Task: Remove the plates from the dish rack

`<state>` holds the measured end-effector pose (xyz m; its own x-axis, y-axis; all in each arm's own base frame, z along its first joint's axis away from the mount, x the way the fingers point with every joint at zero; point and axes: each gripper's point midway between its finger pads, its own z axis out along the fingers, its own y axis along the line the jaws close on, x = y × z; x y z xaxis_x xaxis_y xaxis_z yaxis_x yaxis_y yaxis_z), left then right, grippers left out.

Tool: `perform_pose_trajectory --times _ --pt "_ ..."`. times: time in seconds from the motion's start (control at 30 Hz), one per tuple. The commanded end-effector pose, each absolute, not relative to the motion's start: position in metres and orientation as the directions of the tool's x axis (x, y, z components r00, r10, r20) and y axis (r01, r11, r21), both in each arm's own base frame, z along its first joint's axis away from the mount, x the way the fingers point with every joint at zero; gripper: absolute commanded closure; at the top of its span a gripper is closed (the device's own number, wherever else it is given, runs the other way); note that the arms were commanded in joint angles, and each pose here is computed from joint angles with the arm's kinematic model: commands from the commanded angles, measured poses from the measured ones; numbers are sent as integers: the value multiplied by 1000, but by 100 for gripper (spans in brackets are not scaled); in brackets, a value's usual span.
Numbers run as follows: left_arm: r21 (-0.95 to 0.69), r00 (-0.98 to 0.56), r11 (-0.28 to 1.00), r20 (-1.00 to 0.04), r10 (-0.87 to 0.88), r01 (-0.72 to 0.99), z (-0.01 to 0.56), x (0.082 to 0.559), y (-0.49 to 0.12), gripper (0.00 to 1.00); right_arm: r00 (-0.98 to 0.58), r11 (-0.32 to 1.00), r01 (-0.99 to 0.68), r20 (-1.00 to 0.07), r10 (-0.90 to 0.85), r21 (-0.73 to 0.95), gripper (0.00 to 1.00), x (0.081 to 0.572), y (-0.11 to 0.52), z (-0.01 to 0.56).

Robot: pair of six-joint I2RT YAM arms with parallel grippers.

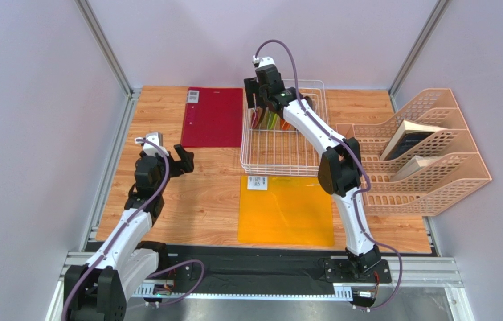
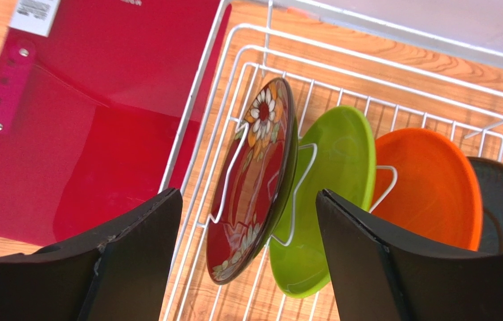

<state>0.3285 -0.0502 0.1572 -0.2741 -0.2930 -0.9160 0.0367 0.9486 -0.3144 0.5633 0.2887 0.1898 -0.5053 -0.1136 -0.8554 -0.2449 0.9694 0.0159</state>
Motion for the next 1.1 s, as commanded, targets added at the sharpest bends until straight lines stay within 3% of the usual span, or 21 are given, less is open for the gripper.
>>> perform_pose_trajectory --times 0.0,0.33,0.4,0.57,0.7,0.77,0.8,0.83,1.07 --pt "-305 -229 951 -930 -286 49 159 326 -49 1 -480 976 -218 -869 -123 -18 21 572 287 194" --pt "-302 -233 952 -931 -283 52 157 327 -50 1 -514 975 -219 -846 -141 -30 37 576 290 167" --pt "-305 -239 951 -928 -285 51 155 328 -50 1 -518 974 -226 -844 -142 -25 46 575 293 163" --pt "-303 -249 952 -926 -282 49 151 329 -51 1 -521 969 -246 -841 -150 -20 49 574 304 158" --pt "-298 -254 953 -927 -278 46 149 329 -50 1 -524 968 -248 -836 -161 -30 76 571 311 151" --pt "-294 -255 955 -927 -275 40 148 329 -49 1 -525 969 -241 -834 -169 -45 81 571 312 148" --pt "-293 -257 955 -927 -274 38 147 329 -48 1 -521 969 -239 -835 -177 -56 95 568 315 148" --pt "-292 -262 956 -926 -272 37 146 329 -48 1 -515 973 -213 -837 -186 -86 100 570 310 147" --pt "-292 -272 956 -923 -273 31 141 331 -48 1 -408 961 -93 -870 -277 -262 100 566 313 166"
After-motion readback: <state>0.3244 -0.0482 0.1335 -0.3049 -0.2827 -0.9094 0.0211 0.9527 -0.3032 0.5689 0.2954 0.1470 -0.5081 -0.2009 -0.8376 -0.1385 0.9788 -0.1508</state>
